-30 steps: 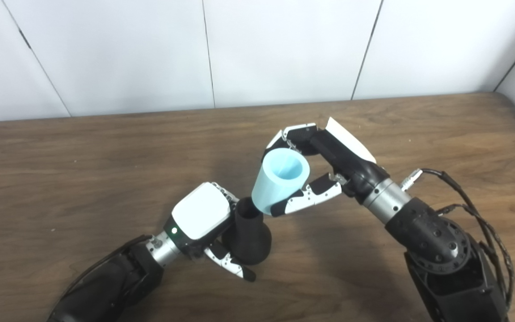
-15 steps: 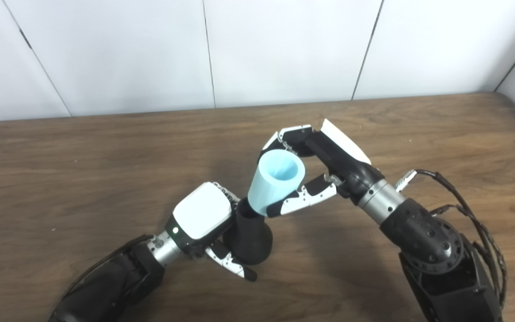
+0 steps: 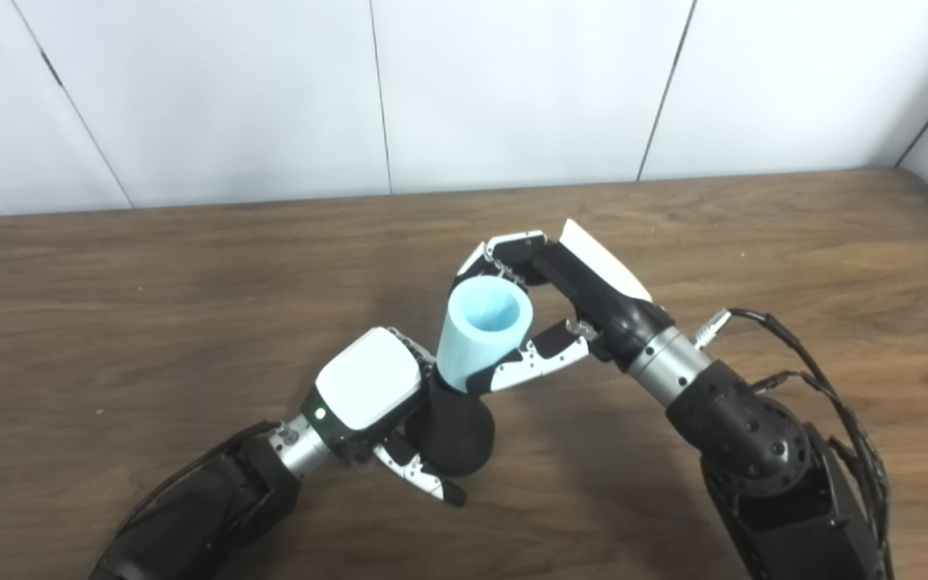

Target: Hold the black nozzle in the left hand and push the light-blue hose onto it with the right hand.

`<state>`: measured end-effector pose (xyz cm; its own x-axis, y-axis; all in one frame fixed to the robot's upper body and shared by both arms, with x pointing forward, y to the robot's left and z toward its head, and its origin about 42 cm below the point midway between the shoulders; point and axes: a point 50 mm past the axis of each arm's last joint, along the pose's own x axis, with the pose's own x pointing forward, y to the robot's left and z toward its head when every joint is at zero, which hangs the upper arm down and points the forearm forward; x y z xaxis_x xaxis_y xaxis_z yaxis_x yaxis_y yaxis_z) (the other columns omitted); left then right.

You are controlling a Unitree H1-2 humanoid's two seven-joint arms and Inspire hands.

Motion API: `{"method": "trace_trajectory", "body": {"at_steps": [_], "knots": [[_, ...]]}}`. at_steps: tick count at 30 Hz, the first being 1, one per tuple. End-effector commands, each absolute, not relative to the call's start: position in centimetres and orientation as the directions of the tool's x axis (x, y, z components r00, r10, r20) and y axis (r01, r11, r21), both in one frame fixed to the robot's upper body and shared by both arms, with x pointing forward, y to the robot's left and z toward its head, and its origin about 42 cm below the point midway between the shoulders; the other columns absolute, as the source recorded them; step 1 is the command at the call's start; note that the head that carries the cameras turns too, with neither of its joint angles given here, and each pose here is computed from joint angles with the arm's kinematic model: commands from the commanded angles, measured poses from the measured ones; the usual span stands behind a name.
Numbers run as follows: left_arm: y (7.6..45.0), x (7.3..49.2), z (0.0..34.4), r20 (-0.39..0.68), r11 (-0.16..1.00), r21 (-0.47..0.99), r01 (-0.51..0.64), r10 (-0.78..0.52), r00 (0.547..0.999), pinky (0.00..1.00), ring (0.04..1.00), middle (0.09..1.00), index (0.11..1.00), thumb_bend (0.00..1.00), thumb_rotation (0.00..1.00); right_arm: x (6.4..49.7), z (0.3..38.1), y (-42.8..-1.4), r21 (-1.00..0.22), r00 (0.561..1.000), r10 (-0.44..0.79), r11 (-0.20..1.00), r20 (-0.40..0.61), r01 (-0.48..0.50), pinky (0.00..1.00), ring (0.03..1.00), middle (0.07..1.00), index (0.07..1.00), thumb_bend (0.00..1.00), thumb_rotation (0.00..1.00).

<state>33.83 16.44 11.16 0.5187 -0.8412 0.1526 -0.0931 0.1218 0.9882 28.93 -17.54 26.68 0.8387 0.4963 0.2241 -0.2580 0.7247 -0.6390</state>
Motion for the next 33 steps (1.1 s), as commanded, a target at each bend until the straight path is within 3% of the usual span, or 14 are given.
{"method": "trace_trajectory", "body": {"at_steps": [1,5,25,33], "knots": [[16.1,30.9,6.3,-0.065,-0.060,0.998,0.027,-0.855,0.515,0.08,0.136,0.215,0.479,0.52,0.04,29.1,27.5,-17.1,-0.653,0.814,0.507,0.723,0.283,-0.223,0.30,0.400,0.488,0.514,0.52,0.00],[16.1,30.9,6.4,-0.064,-0.062,0.998,0.020,-0.855,0.515,0.08,0.135,0.212,0.477,0.52,0.04,29.2,27.2,-16.9,-0.645,0.813,0.512,0.727,0.278,-0.237,0.33,0.421,0.479,0.512,0.52,0.00],[16.1,30.9,6.5,-0.104,-0.103,0.994,0.031,-0.847,0.521,0.10,0.141,0.224,0.480,0.52,0.05,28.8,25.9,-16.6,-0.629,0.813,0.532,0.722,0.237,-0.289,0.27,0.381,0.475,0.532,0.51,0.00],[16.4,31.0,6.3,-0.092,-0.088,0.996,0.031,-0.848,0.523,0.08,0.134,0.212,0.480,0.52,0.04,28.8,26.6,-17.1,-0.656,0.811,0.552,0.688,0.195,-0.311,0.30,0.404,0.484,0.515,0.52,0.00]]}}
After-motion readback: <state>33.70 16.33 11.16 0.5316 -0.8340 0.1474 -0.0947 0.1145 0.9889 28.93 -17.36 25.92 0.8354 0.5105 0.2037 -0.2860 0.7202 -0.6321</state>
